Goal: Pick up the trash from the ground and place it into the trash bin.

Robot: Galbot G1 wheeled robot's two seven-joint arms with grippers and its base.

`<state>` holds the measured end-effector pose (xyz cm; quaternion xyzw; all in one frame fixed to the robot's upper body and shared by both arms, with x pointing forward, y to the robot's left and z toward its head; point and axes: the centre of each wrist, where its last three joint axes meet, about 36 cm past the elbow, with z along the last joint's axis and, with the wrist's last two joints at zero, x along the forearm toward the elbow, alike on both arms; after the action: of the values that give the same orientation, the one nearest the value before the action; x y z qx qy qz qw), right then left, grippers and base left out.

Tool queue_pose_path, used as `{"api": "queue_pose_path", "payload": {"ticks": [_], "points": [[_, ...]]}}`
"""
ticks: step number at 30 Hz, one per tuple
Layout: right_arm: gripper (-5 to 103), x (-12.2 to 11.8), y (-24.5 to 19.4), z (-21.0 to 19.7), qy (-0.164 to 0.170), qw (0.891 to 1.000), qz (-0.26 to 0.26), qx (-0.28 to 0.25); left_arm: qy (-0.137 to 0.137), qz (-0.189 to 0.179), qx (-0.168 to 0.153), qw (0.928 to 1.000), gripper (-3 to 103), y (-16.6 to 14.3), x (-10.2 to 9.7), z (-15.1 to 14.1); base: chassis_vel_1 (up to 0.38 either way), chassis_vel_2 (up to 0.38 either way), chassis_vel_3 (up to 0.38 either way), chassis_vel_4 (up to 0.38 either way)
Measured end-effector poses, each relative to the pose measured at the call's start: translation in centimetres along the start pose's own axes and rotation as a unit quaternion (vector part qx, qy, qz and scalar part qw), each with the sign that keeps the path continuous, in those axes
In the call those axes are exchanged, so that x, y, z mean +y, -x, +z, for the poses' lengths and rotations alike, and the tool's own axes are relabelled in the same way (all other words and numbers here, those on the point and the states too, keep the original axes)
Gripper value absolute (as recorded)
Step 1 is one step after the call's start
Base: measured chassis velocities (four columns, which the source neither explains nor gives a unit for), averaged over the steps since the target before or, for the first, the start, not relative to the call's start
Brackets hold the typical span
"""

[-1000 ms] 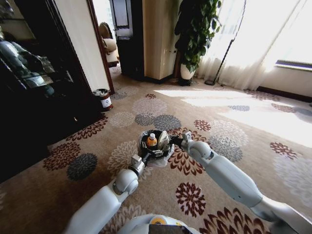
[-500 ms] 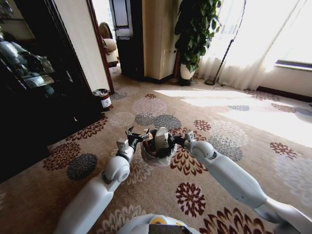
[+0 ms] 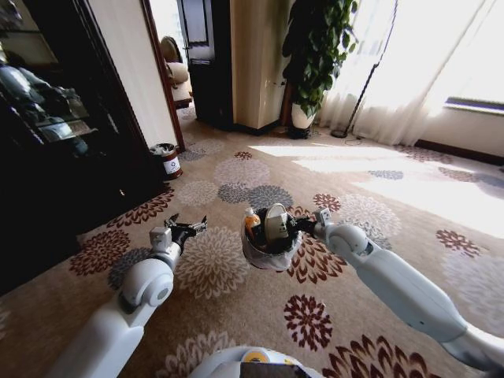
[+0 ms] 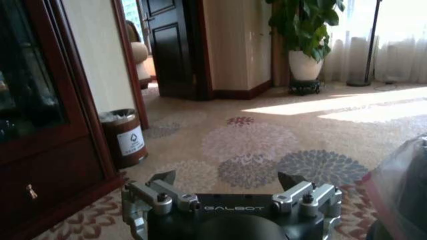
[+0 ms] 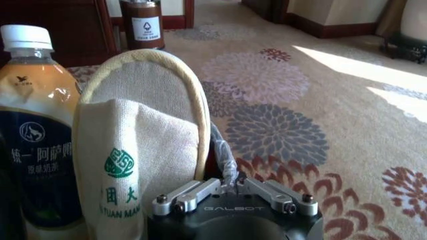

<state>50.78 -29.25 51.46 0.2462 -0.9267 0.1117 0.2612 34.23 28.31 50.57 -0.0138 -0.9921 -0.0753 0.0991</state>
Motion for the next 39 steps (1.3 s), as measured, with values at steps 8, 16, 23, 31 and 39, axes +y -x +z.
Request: {"api": "queue_pose_path", "payload": {"ticks": [8,16,23,31,39], "points": [[1,-1.5,-1.4,0.8,0.044,0.999,0.005,0.015,0.033,0.007,-0.01,0.9994,100,-1.2,0.4,4.2,0.029,-0.033,-0.028,0.034],[1,-0.8,-2.5,0.8,0.06,0.998,-0.008,0.002,0.035,0.026,-0.014,0.999,100,-2.2,-1.1,4.6,0.162,-0.152,-0.169,0.179],[1,0.1,-3.2,1.3,0.06,0.998,-0.016,0.0,0.04,0.038,-0.018,0.9983,100,-3.3,-2.3,4.1,0.294,-0.277,-0.289,0.282],[1,0.4,-3.9,1.4,0.055,0.998,-0.016,-0.003,0.042,0.035,-0.016,0.9984,100,-4.3,-3.5,4.0,0.299,-0.341,-0.338,0.306],[1,0.8,-3.9,2.0,0.054,0.998,-0.016,-0.001,0.044,0.036,-0.016,0.9983,100,-5.3,-4.0,3.8,0.258,-0.358,-0.367,0.24]]}}
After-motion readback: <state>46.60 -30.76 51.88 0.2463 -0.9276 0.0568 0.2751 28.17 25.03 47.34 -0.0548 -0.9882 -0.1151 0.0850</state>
